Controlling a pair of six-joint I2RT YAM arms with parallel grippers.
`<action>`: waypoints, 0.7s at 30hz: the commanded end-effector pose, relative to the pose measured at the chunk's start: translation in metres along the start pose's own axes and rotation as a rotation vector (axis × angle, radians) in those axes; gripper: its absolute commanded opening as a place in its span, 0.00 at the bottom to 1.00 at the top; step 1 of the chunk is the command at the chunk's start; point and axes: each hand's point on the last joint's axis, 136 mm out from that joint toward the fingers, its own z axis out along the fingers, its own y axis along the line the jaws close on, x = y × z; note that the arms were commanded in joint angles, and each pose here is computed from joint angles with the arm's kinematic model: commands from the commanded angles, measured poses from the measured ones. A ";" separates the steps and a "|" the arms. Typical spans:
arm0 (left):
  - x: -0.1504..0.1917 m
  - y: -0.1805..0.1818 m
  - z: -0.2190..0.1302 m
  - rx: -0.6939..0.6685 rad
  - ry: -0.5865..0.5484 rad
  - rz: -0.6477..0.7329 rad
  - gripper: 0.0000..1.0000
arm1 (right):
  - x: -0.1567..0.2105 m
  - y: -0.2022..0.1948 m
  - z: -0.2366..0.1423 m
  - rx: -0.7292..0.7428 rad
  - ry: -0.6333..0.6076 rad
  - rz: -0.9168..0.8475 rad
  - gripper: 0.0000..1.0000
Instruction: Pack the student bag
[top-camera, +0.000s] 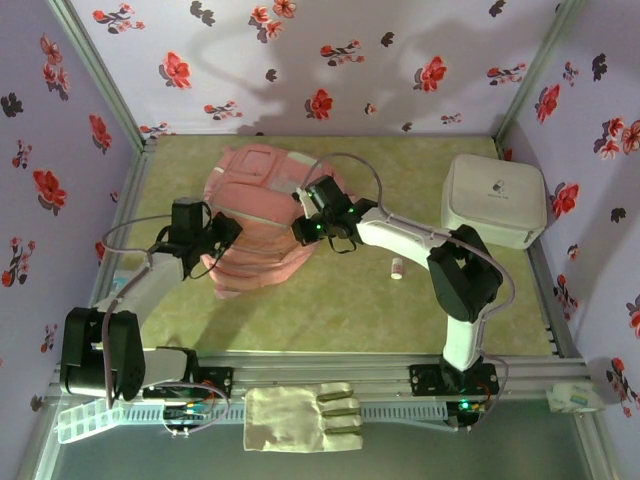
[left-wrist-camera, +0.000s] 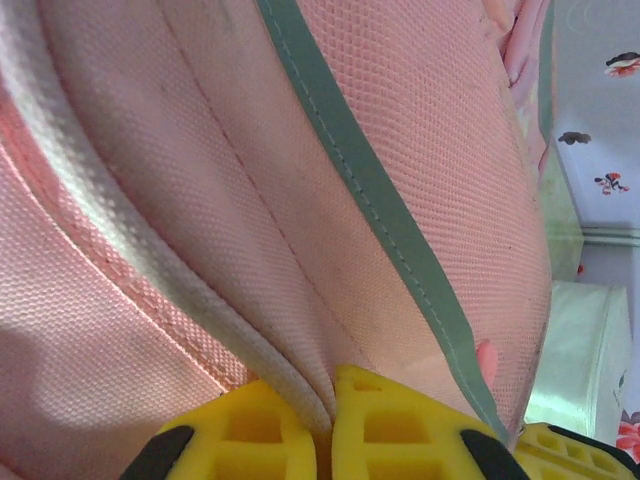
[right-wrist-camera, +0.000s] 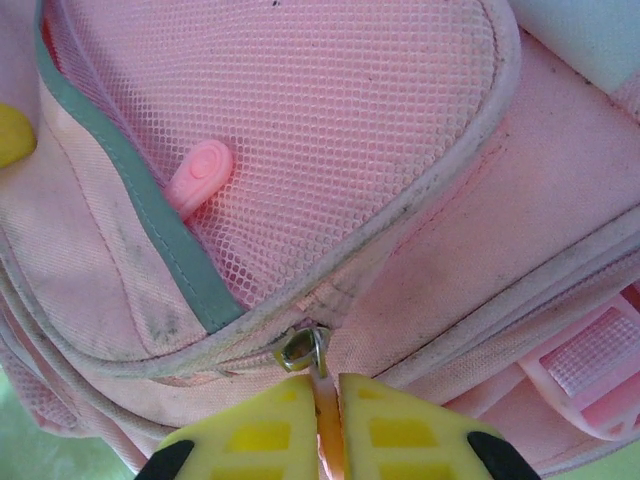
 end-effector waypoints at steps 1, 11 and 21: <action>0.017 0.013 0.000 -0.052 0.088 0.053 0.00 | -0.028 -0.051 -0.023 0.191 -0.107 0.120 0.08; 0.046 -0.049 0.021 0.092 0.177 0.136 0.00 | -0.012 -0.089 -0.073 0.316 -0.229 0.227 0.08; 0.032 -0.081 0.027 0.105 0.115 0.177 0.47 | -0.015 -0.104 -0.111 0.378 -0.276 0.215 0.43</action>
